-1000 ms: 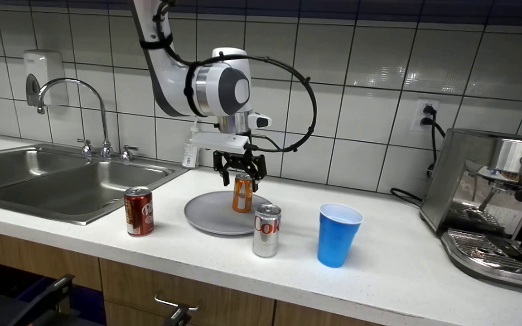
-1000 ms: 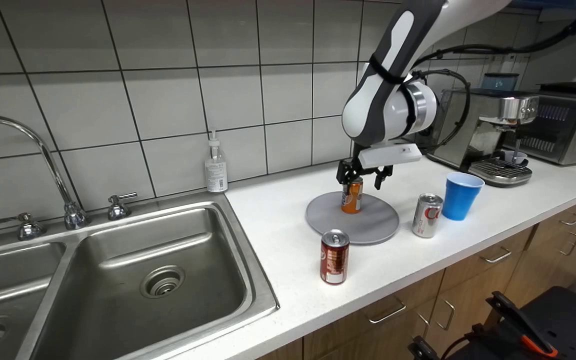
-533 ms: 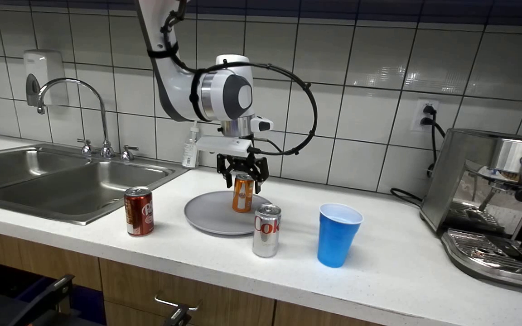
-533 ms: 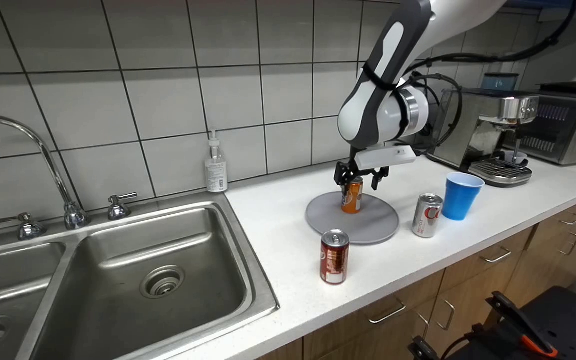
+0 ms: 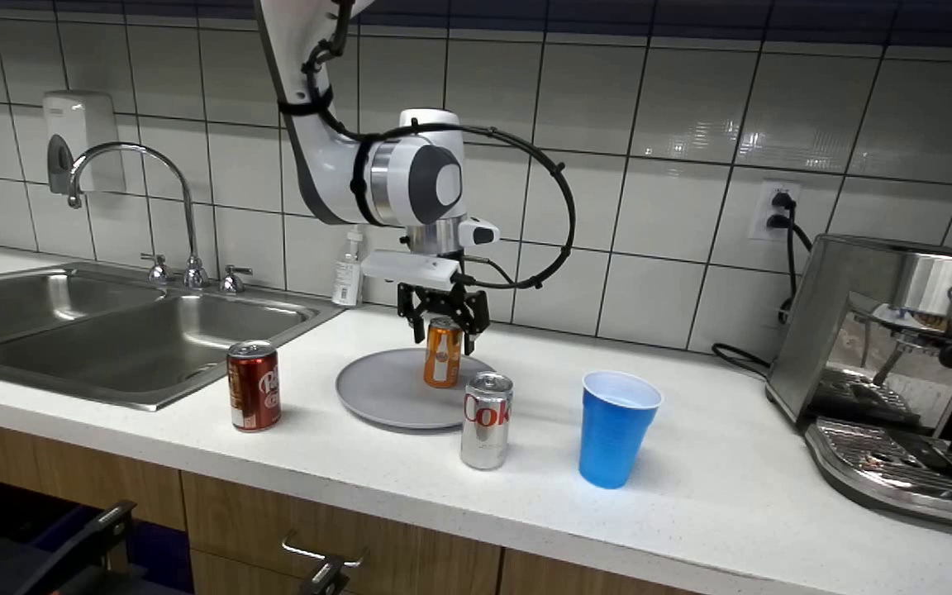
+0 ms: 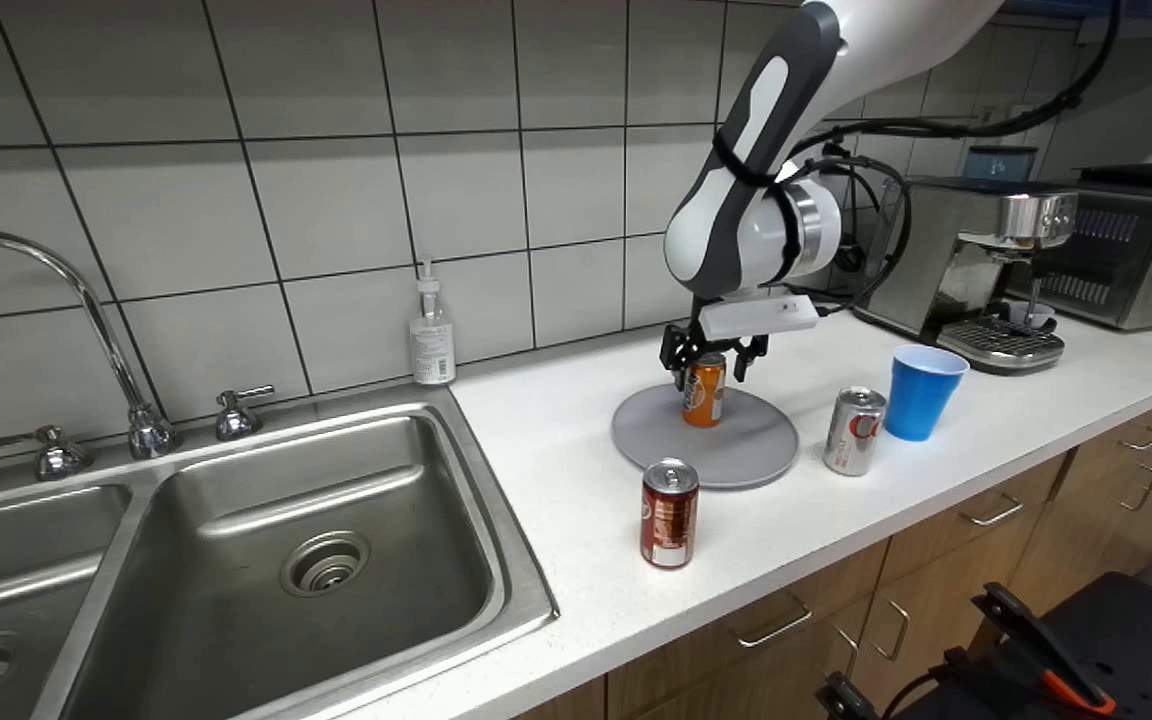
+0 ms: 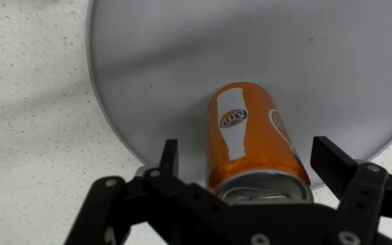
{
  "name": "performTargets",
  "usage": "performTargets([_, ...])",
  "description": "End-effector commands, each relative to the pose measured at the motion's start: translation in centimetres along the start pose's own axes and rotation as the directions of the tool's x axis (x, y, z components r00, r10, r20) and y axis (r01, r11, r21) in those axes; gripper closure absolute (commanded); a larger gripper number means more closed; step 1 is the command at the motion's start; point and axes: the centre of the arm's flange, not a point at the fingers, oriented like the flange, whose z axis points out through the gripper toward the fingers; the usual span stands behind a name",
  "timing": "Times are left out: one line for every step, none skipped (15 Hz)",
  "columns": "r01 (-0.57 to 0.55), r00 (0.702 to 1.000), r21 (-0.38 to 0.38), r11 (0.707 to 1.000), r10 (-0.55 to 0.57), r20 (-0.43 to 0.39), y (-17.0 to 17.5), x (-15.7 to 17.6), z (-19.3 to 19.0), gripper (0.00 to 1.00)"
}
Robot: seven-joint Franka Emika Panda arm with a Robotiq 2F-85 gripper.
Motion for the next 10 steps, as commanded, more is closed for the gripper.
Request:
performTargets([-0.004,1.0,0.03,1.0,0.003,0.018,0.35,1.56,0.07,0.0])
performTargets([-0.007,1.0,0.033,0.999,0.007,0.019,0.41,1.67,0.08,0.0])
performTargets([-0.012,1.0,0.034,0.999,0.011,0.02,0.46,1.77,0.07,0.0])
performTargets([-0.015,1.0,0.034,0.999,0.014,0.021,0.5,1.86,0.03,0.0])
performTargets([-0.016,1.0,0.035,0.999,0.015,0.021,0.55,1.94,-0.01,0.0])
performTargets([-0.017,1.0,0.037,0.999,0.016,0.027,0.56,1.97,-0.12,0.0])
performTargets([-0.024,0.999,0.033,0.999,0.023,0.031,0.61,1.99,-0.2,0.0])
performTargets([-0.028,0.999,0.027,0.999,0.027,0.036,0.67,2.02,-0.24,0.0])
performTargets([-0.031,0.999,0.024,0.999,0.03,0.041,0.72,2.08,-0.23,0.0])
performTargets([-0.031,0.998,0.023,0.999,0.03,0.046,0.73,2.12,-0.22,0.0])
